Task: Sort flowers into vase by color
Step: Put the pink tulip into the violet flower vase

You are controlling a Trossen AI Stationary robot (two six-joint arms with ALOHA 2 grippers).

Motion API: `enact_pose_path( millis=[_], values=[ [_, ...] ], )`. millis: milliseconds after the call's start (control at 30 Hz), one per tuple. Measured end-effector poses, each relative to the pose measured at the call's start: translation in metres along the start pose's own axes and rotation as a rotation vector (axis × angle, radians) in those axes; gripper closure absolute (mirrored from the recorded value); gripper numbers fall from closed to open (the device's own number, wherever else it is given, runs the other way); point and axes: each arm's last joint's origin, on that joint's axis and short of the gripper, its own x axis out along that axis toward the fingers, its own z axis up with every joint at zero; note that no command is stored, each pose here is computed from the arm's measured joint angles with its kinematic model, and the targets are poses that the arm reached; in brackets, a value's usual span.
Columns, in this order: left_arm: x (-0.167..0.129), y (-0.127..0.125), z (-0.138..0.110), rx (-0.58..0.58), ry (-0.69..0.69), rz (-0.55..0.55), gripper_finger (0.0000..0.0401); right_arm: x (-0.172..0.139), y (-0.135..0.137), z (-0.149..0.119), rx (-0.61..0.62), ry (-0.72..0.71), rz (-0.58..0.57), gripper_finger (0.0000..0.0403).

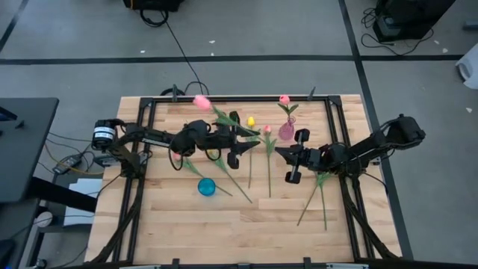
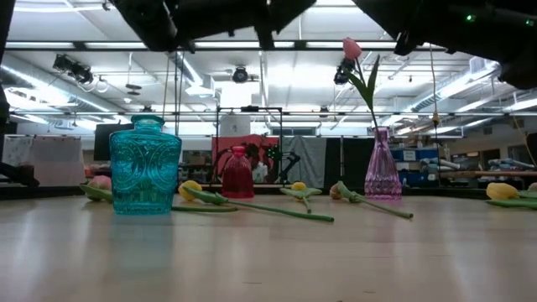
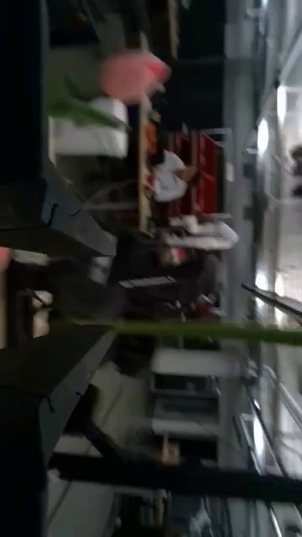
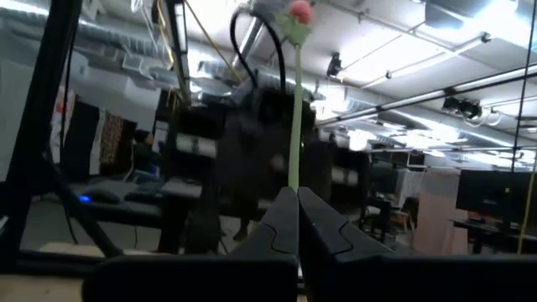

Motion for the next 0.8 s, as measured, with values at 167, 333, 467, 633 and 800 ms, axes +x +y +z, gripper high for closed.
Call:
enact_pose_path(
  millis=[167, 333, 467, 633, 800],
  values=[
    [0.005, -0.002, 0.008, -0.018, -0.022, -0.096, 0.0253, 0.000, 0.001, -0.003, -0.004, 0.017, 0.002, 0.0399],
    [0.006, -0.002, 0.009, -0.025, -0.026, -0.098, 0.0254, 0.000, 0.000, -0.004, -0.005, 0.020, 0.000, 0.0399],
    [0.006, -0.002, 0.008, -0.026, -0.017, -0.096, 0.0276, 0.000, 0.000, -0.004, -0.005, 0.020, -0.001, 0.0398],
    [0.005, 0.003, 0.006, -0.025, 0.003, -0.095, 0.0362, 0.000, 0.000, -0.004, -0.005, 0.025, -0.015, 0.0392],
    [0.004, 0.010, 0.005, -0.071, 0.027, -0.110, 0.0389, 0.000, 0.000, -0.006, 0.013, 0.055, -0.043, 0.0377]
  ],
)
